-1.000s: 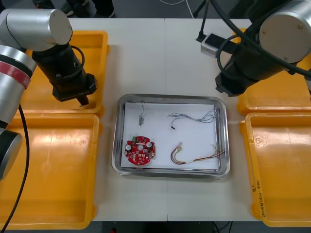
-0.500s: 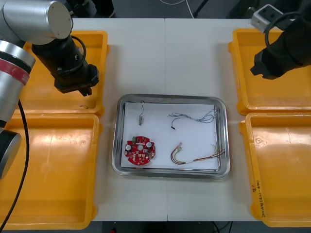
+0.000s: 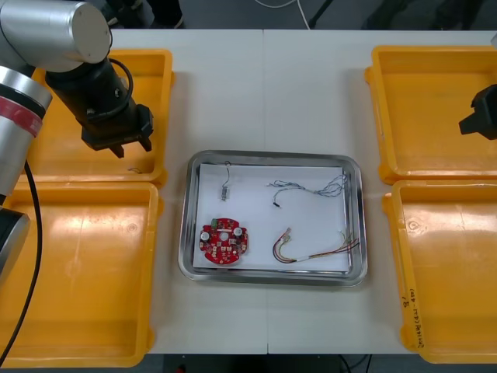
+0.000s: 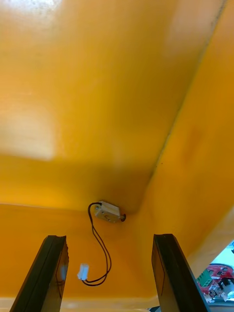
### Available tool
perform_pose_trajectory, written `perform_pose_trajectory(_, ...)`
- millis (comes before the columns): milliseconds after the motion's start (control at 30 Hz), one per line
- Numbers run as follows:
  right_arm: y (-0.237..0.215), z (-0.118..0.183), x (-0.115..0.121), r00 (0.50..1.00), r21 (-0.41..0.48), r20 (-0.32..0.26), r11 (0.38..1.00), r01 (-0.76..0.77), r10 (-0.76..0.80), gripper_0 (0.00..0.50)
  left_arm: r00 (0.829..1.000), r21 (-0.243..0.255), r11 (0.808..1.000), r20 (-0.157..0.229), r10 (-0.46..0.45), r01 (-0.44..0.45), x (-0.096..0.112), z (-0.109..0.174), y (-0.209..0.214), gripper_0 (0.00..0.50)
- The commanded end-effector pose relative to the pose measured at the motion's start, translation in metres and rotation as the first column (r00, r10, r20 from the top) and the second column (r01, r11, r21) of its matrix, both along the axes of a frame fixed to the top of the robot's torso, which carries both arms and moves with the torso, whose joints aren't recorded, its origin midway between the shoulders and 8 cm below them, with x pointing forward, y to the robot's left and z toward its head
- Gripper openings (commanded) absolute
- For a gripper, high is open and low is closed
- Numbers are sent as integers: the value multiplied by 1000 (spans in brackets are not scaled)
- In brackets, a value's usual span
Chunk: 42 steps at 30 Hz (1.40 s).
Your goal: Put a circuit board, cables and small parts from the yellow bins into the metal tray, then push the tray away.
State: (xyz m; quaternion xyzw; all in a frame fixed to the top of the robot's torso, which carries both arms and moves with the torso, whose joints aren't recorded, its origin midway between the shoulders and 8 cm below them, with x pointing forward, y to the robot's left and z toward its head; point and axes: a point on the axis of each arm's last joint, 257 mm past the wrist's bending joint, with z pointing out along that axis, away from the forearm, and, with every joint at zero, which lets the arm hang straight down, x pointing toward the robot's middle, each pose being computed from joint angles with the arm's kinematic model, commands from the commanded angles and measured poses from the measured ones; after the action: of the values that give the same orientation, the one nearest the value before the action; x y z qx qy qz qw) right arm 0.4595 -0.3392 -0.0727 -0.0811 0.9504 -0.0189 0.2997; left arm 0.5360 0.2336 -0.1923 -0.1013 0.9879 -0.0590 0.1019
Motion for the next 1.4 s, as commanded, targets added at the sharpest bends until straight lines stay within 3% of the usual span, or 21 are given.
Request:
perform_pose_trajectory(33,-37,15,-14,997,-23,25,997,73,-73,500,994,3,994,2,107,-107,-3,4,25,500)
perform_pose_trajectory(133,-45,8,-20,996,-18,11,996,89,-89,500,994,0,994,-5,110,-110,-5,1,25,500)
perform_pose_trajectory(333,-77,-28,-52,986,-36,-91,990,136,-139,500,993,-14,994,-37,109,-110,-13,-11,24,500)
perform_pose_trajectory(867,-100,-64,-77,961,-59,-178,977,204,-211,500,991,-31,994,-89,101,-104,-27,-22,22,495)
perform_pose_trajectory(933,-99,-69,-78,958,-47,-188,976,213,-218,500,991,-31,994,-91,102,-106,-28,-22,22,308)
perform_pose_trajectory(967,-99,-72,-78,955,-37,-194,975,219,-222,500,990,-30,994,-92,102,-106,-28,-22,22,147)
perform_pose_trajectory(1000,-98,-74,-78,953,-22,-198,973,228,-228,500,990,-30,994,-94,103,-106,-28,-23,22,74)
perform_pose_trajectory(1100,-97,-77,-74,952,13,-188,969,248,-241,500,990,-30,994,-92,103,-106,-28,-22,22,8)
perform_pose_trajectory(1400,-93,-84,-56,949,64,-125,952,300,-291,500,992,-29,994,-74,105,-107,-25,-19,20,0)
